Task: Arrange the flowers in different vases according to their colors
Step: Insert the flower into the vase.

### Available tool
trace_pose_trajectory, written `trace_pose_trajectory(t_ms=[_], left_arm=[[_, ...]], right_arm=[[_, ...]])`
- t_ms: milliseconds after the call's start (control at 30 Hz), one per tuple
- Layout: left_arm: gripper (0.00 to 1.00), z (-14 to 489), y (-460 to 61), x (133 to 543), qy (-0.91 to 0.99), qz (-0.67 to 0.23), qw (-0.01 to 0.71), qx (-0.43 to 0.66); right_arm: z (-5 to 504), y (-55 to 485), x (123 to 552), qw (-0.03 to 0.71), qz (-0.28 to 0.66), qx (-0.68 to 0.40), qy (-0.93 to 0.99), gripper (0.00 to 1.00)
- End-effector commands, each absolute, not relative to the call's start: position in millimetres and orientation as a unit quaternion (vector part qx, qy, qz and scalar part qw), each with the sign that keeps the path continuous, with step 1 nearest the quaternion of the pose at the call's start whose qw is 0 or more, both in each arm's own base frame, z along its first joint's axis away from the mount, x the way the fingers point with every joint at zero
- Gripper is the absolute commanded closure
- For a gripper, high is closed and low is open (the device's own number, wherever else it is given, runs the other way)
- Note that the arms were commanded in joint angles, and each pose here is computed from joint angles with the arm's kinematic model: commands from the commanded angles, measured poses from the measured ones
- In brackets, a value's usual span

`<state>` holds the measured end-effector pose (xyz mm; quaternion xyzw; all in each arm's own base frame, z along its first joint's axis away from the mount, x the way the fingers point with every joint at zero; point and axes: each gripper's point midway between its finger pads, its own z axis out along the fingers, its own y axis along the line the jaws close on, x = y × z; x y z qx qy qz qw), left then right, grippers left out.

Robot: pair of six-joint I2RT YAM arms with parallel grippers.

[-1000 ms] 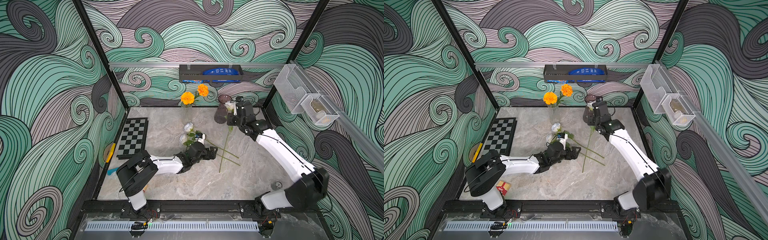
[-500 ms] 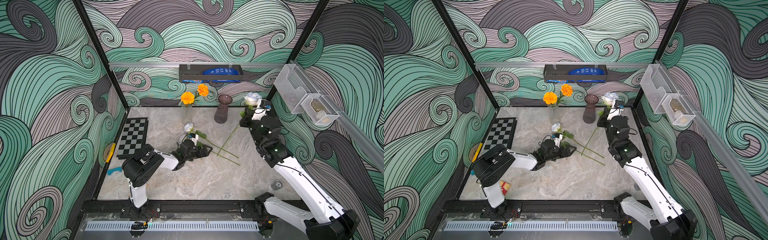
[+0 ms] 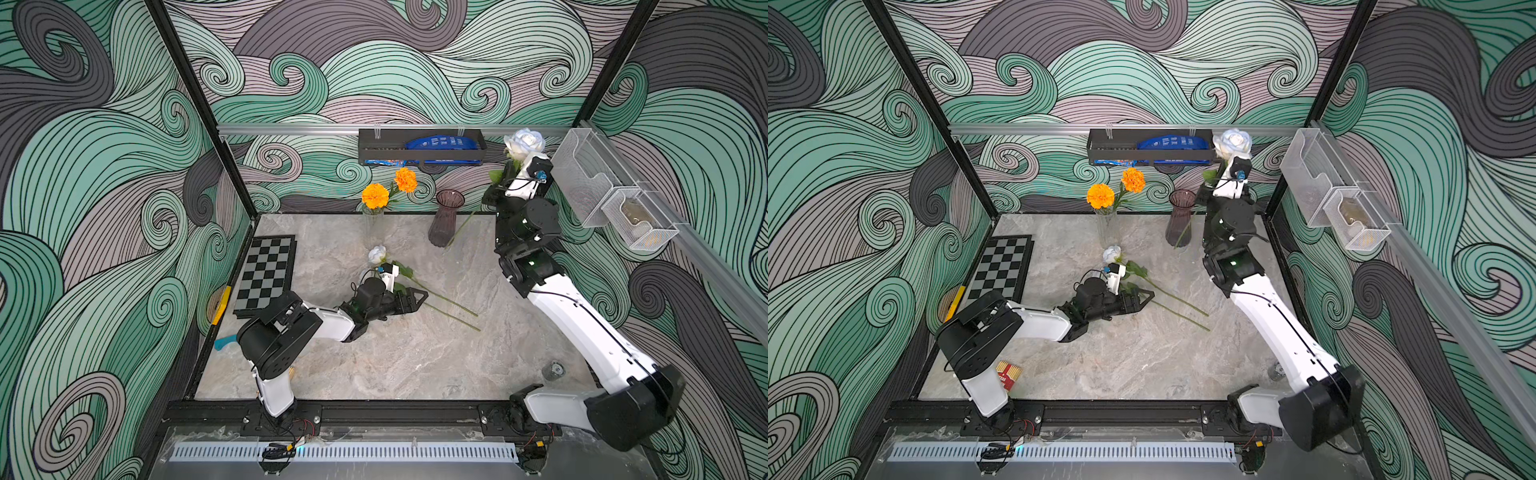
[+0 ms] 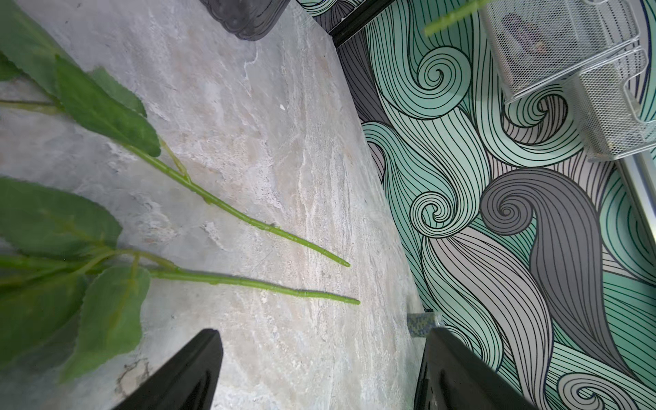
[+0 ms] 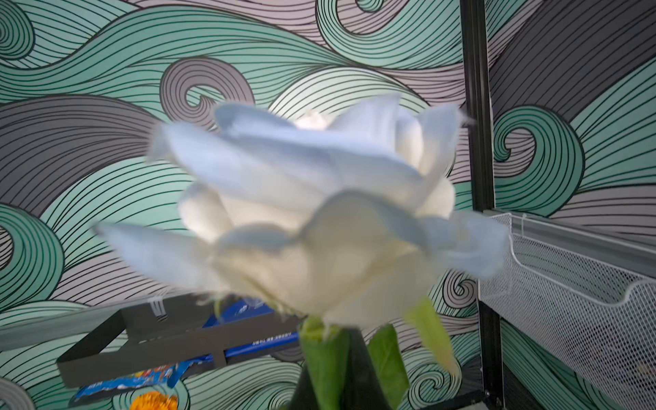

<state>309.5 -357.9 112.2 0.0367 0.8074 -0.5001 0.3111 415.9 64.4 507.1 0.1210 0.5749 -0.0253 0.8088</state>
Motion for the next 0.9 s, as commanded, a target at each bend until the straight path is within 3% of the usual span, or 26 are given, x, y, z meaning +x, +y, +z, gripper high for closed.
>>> trace_pose_trajectory(t_ms=[0,267,467,700,867], left_arm=[[0.07,124.3,-354.6,311.9,0.798,-0.501,0.333,0.047],[0.07,120.6,-352.2,317.2,0.799,-0.499,0.332,0.046],[0.07,112.9,-347.9,322.2,0.805,-0.495,0.327,0.034],[0.07,98.4,-348.1,323.9,0.806,-0.509,0.3,0.019],[0.08,97.8,-347.3,324.1,0.806,-0.51,0.3,0.018]], right_arm=[[549.2,57.8,415.5,0.848,-0.061,0.133,0.509,1.0],[561.0,65.1,475.6,0.856,-0.103,0.122,0.492,1.0],[542.4,62.2,520.0,0.848,-0.136,0.119,0.499,1.0],[460.2,77.8,584.3,0.793,-0.141,0.095,0.585,0.95],[390.7,92.3,600.0,0.747,-0.091,0.082,0.654,0.95]])
